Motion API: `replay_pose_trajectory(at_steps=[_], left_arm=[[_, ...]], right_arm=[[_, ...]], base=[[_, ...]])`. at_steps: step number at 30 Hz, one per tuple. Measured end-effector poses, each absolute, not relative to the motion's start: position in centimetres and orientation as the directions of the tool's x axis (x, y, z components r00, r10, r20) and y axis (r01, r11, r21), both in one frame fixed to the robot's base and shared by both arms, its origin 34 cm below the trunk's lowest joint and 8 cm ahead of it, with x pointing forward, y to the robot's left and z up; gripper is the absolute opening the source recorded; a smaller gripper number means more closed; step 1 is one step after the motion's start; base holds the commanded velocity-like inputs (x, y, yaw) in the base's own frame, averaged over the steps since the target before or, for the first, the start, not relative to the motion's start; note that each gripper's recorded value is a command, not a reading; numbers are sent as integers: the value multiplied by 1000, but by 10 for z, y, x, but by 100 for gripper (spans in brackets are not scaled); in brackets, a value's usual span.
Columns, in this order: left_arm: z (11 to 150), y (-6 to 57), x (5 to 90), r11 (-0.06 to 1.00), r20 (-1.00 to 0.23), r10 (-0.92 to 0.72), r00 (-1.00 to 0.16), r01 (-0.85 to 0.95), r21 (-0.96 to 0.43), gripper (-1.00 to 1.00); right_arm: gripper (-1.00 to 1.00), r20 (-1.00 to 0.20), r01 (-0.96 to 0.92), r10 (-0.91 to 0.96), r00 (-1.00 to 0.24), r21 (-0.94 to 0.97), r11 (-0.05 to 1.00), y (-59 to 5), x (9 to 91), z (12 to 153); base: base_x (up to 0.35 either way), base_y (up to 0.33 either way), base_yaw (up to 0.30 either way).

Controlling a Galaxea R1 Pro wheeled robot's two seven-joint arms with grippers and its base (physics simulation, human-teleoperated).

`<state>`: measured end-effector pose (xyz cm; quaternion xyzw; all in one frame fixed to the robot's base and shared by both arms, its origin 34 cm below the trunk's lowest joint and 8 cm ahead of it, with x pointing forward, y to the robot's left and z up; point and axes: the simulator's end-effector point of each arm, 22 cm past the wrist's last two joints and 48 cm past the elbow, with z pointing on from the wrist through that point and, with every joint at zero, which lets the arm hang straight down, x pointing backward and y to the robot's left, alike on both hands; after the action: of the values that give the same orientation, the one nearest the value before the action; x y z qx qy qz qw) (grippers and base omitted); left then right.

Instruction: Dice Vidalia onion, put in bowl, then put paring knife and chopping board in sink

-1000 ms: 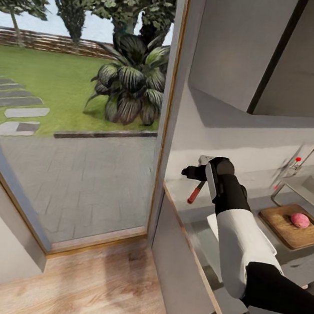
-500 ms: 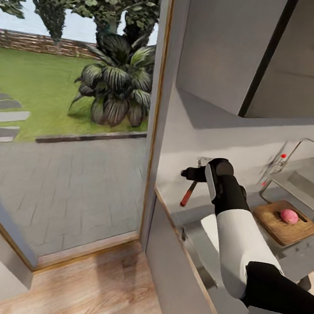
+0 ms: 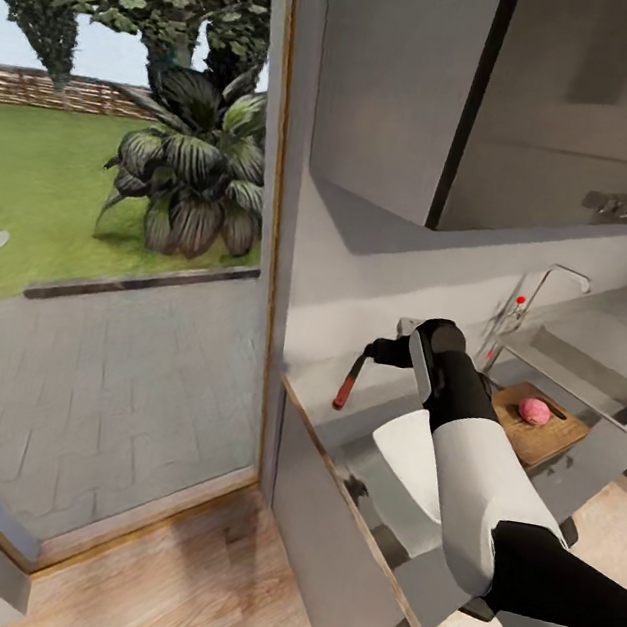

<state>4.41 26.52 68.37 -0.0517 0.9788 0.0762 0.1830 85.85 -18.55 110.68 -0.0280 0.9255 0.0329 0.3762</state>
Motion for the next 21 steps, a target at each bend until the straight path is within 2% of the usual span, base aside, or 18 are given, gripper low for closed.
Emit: replay_pose_trajectory(at_steps=[6, 21], left_arm=[[683, 265, 41, 983, -360, -73, -930, -127, 131, 100], [685, 265, 34, 983, -340, -72, -938, -124, 133, 100]], right_arm=[[100, -690, -79, -29, -723, 41, 996, -184, 857, 1103], [100, -669, -82, -31, -743, 44, 996, -182, 857, 1085]], base=[[57, 124, -32], [4, 9, 49]])
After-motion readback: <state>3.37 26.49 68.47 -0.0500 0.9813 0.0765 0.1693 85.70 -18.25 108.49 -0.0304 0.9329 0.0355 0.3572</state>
